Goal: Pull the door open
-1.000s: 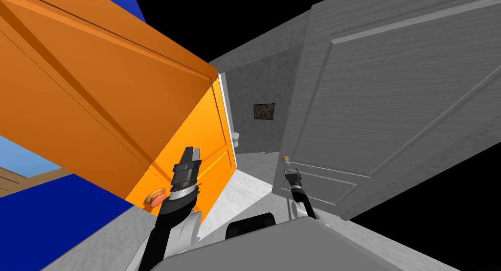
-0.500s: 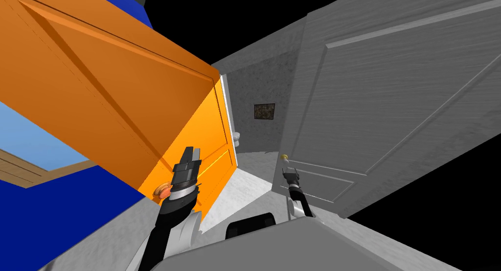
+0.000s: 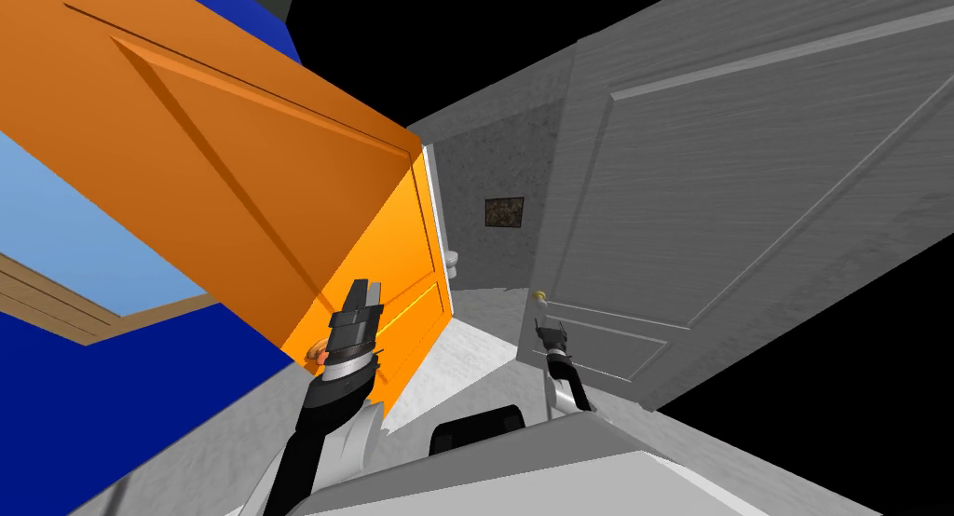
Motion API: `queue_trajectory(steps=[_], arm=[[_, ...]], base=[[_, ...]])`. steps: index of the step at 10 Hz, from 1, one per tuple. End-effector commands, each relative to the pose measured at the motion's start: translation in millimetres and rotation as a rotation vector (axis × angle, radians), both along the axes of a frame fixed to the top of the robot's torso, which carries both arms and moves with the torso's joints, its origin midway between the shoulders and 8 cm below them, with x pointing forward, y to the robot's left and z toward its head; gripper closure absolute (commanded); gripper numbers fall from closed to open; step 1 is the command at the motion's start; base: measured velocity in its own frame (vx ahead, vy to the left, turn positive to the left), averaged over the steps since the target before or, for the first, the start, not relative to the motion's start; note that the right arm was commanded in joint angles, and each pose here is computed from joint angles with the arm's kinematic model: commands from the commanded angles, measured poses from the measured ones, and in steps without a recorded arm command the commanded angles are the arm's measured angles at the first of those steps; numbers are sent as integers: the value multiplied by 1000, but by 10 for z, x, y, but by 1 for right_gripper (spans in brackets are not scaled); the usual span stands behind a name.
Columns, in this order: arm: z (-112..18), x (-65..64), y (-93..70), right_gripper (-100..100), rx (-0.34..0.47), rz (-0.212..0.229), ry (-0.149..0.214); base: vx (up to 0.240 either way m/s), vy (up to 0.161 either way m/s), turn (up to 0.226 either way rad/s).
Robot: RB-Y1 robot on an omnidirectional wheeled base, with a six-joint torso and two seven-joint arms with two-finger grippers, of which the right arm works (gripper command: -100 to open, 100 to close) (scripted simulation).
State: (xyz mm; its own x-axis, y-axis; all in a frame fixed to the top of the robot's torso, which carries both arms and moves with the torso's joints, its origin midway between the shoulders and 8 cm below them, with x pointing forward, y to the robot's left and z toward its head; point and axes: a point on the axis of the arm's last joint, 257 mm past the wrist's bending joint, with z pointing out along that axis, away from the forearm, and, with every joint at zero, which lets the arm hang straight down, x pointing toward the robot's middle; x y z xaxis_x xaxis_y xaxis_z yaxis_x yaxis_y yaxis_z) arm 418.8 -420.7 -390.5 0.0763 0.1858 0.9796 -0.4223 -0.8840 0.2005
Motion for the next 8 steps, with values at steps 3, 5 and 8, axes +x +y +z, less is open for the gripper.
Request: queue_trajectory(steps=[3, 5, 8], arm=[[-10, 54, 87, -100, 129, -4, -54], [-12, 70, 115, -100, 171, -6, -71], [-28, -32, -87, -100, 160, -21, -67]], base=[[-79, 1, 25], [-53, 0, 14], [102, -13, 51]])
